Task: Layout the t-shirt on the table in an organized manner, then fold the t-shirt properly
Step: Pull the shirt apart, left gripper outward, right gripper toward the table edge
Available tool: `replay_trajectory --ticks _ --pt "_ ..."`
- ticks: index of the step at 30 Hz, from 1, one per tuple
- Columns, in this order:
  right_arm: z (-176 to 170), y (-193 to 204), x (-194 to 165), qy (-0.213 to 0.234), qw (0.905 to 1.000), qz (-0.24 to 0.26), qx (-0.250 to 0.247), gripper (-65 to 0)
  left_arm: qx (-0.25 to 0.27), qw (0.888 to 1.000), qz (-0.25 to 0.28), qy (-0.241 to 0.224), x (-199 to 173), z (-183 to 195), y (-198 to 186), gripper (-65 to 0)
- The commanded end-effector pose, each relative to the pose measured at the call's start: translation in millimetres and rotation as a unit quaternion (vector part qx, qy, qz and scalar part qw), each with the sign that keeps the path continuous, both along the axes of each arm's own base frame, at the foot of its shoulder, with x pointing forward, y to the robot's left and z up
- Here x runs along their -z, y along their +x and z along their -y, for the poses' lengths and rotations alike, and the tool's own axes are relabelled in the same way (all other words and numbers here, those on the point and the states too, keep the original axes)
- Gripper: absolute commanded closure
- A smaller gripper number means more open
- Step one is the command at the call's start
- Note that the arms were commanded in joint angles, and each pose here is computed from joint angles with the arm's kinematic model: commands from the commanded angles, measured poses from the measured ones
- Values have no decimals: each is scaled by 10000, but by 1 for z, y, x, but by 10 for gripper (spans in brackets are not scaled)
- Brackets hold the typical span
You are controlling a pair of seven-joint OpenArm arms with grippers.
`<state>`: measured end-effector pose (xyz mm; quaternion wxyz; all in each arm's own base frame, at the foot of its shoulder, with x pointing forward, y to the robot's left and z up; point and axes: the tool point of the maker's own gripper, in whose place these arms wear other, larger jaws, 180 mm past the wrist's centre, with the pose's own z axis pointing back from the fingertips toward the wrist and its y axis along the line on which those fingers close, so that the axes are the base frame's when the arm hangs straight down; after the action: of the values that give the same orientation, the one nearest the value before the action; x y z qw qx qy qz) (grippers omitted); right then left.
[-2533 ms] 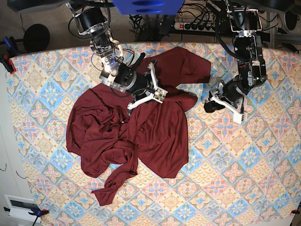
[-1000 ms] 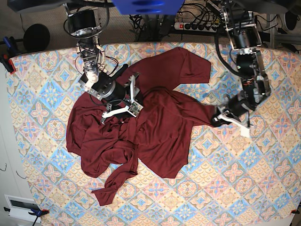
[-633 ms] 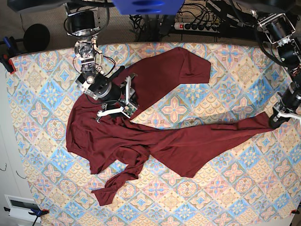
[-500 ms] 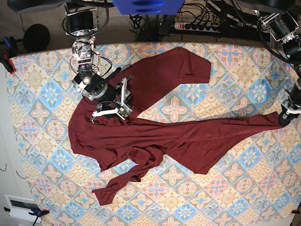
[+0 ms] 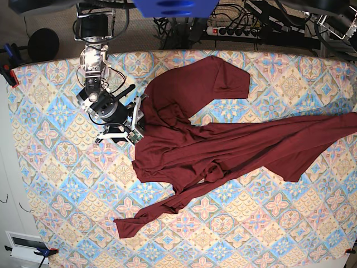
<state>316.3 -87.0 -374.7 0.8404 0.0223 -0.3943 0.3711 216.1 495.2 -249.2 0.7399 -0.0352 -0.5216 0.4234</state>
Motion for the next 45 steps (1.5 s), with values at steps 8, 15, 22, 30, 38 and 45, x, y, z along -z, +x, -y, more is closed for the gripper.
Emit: replay_trajectory --ticks 8,15,22,30,38,45 --pt "9 39 -24 -146 9995 231 125 -219 -161 9992 -337 160 12 -5 -17 0" --pt "15 57 -19 -252 9994 46 229 -307 292 9964 -787 133 34 15 -10 -277" --pt "13 81 -6 -51 9993 -265 264 -333 307 9963 -795 84 38 18 -10 -392" --pt "5 127 -27 1587 9842 -475 623 -333 295 9965 -779 -103 50 28 -12 -392" --pt "3 131 3 2147 9692 -823 879 -333 390 9949 -882 -287 58 36 -13 -392" --pt "-2 125 21 2365 9621 -976 949 -333 393 9949 -887 -291 58 37 -13 -392"
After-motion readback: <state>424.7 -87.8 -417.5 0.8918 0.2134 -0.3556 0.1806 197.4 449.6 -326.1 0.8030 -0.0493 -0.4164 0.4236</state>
